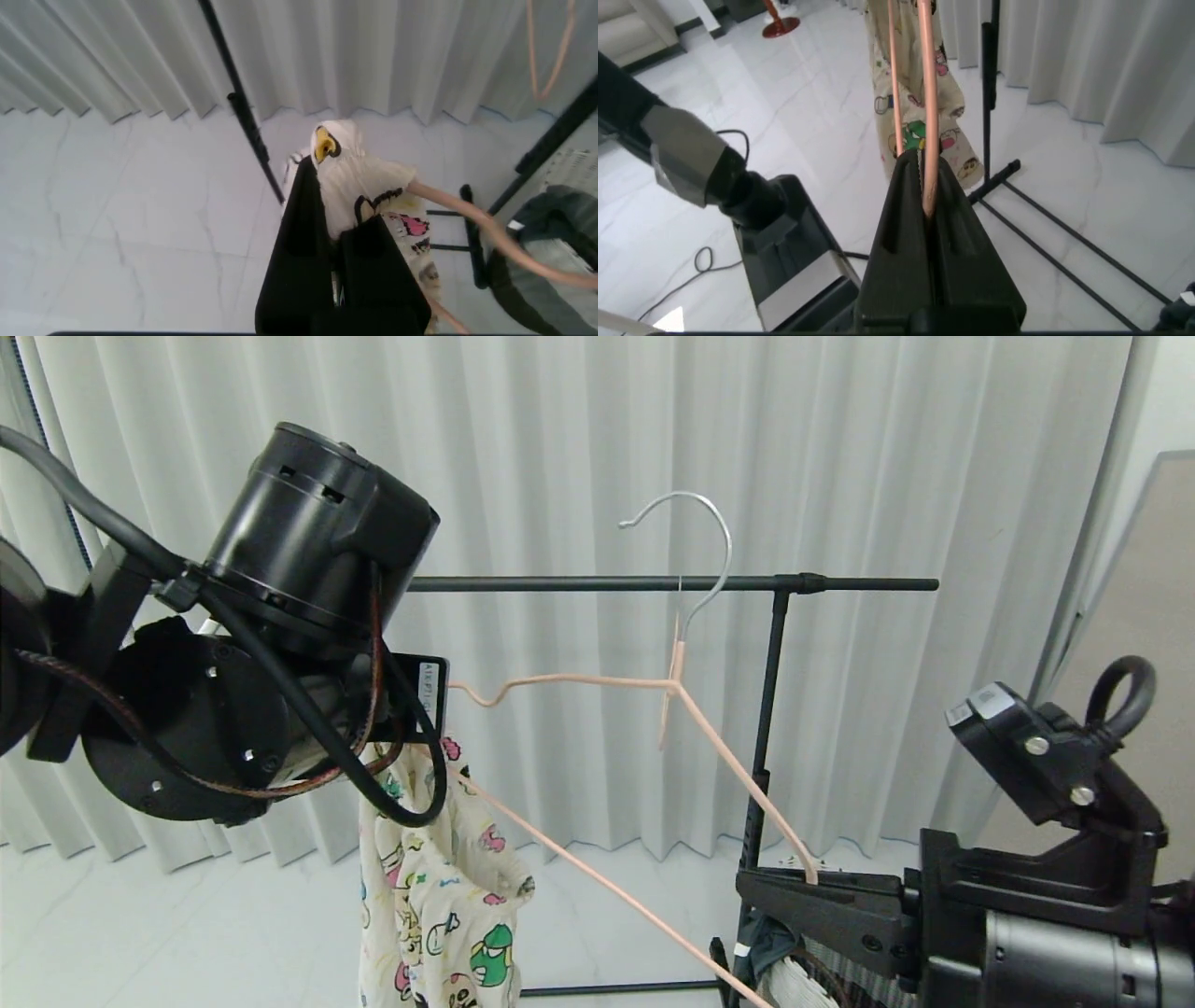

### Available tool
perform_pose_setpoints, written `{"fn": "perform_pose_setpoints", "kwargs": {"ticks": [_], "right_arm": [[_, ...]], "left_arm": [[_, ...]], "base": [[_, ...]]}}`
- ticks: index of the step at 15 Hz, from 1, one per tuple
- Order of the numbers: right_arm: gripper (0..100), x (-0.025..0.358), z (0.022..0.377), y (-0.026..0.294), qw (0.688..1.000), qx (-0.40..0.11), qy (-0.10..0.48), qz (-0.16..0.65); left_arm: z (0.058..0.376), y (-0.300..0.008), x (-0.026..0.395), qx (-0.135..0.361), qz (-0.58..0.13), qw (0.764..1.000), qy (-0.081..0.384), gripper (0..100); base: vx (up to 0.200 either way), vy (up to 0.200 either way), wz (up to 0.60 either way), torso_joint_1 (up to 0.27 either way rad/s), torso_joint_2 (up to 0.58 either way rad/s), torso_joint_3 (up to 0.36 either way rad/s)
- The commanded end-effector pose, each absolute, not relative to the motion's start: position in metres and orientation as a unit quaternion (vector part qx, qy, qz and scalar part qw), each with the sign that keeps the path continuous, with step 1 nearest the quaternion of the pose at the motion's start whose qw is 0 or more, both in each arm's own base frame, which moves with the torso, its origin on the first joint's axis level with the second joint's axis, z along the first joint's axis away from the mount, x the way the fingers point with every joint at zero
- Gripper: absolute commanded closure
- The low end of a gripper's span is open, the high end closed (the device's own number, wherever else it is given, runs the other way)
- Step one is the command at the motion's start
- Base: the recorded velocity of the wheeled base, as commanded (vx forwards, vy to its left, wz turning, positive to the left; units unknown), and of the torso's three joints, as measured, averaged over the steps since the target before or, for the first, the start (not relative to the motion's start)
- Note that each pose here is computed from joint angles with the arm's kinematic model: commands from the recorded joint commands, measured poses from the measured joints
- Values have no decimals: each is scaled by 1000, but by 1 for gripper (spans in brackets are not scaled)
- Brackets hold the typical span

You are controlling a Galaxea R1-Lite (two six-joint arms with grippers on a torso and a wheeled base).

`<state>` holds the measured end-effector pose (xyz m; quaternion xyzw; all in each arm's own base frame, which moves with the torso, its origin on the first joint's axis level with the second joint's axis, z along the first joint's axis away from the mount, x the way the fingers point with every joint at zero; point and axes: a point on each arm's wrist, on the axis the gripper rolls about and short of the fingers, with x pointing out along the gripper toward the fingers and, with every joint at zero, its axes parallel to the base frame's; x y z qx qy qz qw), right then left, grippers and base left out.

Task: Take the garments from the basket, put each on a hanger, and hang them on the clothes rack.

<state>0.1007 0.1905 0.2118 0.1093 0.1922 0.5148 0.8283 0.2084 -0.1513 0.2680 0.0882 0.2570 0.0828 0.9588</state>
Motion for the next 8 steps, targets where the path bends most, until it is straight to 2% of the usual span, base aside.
{"fn": "perform_pose_setpoints", "kwargs": {"ticks": [1,8], "right_arm": [[100,106,198,209,826,98,210,513],[100,100,188,238,807,86,225,539]], "left_arm": [[272,-154,200,77,70,963,249,100],[290,-175,161,67,-29,972,224,100]], "base": [[0,0,0,0,0,0],[0,0,0,0,0,0]]}}
